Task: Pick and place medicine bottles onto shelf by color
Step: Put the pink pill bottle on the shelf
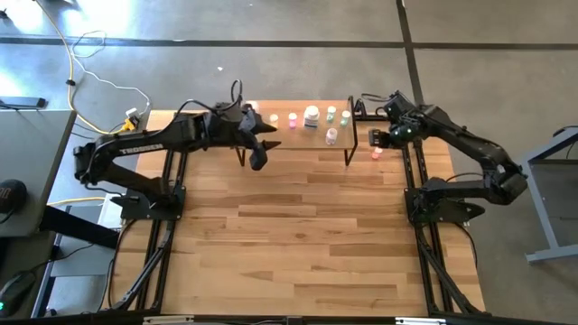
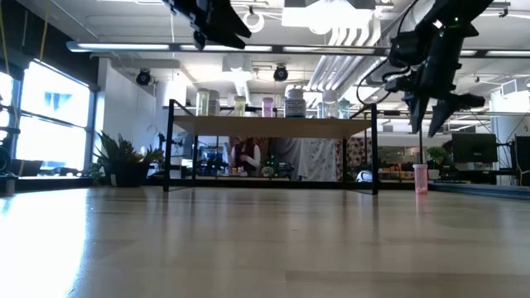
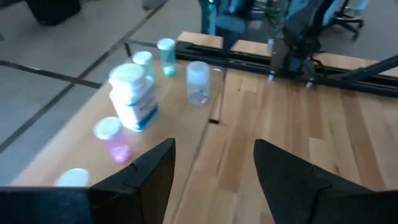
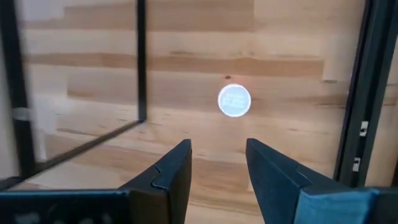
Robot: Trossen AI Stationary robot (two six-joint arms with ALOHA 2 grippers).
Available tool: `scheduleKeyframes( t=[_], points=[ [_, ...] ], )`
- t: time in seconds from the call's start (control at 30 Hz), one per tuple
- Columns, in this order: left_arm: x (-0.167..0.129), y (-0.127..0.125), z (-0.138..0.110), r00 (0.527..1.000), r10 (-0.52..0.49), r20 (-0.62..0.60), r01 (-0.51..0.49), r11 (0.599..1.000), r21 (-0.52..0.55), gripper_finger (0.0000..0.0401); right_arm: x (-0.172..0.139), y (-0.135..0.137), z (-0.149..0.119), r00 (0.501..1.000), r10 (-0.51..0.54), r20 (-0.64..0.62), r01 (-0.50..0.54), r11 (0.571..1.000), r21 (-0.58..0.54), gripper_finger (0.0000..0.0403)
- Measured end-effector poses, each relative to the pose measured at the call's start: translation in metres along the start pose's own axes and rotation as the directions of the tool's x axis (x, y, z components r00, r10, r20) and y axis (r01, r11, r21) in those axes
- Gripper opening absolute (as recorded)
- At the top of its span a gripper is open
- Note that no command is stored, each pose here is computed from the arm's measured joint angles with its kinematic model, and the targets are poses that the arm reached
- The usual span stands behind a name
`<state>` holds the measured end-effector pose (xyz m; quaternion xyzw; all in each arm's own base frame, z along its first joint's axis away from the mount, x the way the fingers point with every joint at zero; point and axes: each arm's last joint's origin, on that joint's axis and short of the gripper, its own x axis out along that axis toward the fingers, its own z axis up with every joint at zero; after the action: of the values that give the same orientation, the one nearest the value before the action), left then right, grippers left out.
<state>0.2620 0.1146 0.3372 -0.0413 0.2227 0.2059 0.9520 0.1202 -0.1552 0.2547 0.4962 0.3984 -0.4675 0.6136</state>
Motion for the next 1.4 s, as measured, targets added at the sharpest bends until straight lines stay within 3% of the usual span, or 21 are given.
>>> scheduleKeyframes(
  t=[0.4, 0.8, 1.2, 1.4],
  points=[
    [-0.014, 0.001, 0.001, 1.0, 0.027, -0.005, -0.027, 1.0, 0.005, 0.0207, 0.02, -0.004, 0.001, 0.996, -0.026, 0.084, 0.023, 0.999, 0.044, 0.02],
    [-0.014, 0.001, -0.002, 0.999, 0.025, -0.031, -0.025, 1.0, 0.006, 0.0207, 0.051, -0.014, -0.009, 0.995, -0.024, 0.099, 0.007, 0.985, 0.17, 0.0185],
    [-0.014, 0.001, -0.001, 0.999, 0.025, -0.03, -0.025, 1.0, 0.006, 0.0207, 0.06, -0.017, -0.009, 0.987, -0.04, 0.155, 0.017, 0.989, 0.146, 0.0183],
    [-0.014, 0.001, -0.001, 0.999, 0.025, -0.03, -0.025, 1.0, 0.006, 0.0207, 0.074, -0.016, -0.007, 0.991, -0.087, 0.104, 0.074, 0.99, 0.122, 0.0184]
  ],
)
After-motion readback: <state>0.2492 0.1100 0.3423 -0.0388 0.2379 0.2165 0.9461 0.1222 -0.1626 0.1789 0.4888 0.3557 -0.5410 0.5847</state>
